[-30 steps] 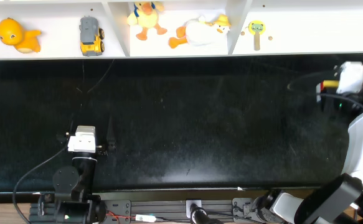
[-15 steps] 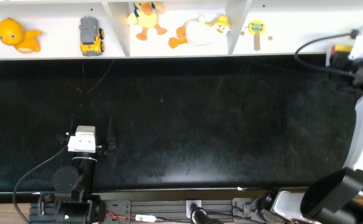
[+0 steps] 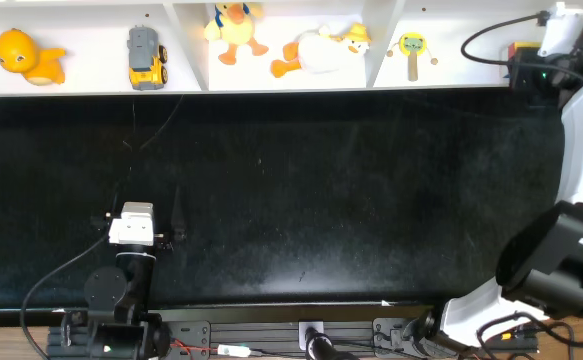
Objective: Store Toys
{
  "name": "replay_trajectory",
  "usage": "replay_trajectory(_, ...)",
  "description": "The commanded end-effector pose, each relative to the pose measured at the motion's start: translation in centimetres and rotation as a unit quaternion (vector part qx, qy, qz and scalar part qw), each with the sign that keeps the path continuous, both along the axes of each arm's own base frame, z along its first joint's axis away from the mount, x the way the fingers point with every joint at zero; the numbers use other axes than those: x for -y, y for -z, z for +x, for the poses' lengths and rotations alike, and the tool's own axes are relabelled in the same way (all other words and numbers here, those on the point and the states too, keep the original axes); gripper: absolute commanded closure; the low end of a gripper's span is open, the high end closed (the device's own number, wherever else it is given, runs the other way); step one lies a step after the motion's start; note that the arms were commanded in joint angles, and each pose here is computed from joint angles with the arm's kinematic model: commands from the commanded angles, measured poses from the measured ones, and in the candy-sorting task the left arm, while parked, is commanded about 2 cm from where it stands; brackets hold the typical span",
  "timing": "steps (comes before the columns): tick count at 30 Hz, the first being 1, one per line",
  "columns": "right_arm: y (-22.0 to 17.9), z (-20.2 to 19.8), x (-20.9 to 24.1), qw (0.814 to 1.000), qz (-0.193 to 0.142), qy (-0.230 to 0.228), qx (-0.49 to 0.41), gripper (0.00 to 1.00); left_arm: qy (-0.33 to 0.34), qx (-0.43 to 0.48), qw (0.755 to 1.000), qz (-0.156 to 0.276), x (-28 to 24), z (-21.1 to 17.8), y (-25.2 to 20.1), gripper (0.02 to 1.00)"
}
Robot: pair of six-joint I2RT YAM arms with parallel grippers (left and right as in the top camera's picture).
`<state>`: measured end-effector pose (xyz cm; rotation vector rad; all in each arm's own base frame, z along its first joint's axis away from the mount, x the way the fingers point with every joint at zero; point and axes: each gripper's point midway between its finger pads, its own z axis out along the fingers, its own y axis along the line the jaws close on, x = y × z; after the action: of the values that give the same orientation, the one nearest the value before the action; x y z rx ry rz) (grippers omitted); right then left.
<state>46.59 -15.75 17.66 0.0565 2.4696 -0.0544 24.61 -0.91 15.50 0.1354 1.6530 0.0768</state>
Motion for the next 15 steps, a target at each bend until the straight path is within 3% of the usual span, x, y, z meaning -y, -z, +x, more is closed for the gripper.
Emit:
replay_trajectory(1,-0.57,1.15,-0.16,1.0,-0.001,-0.002,0.009,0.568,0.002,0.003,1.0,-0.004,0.02,-0.04,-0.09,0.023)
replay_trajectory(15,-0.14,1.96,0.12,1.0,-0.004,-0.003,0.018,0.568,0.002,0.003,1.0,-0.004,0.02,-0.04,-0.09,0.02)
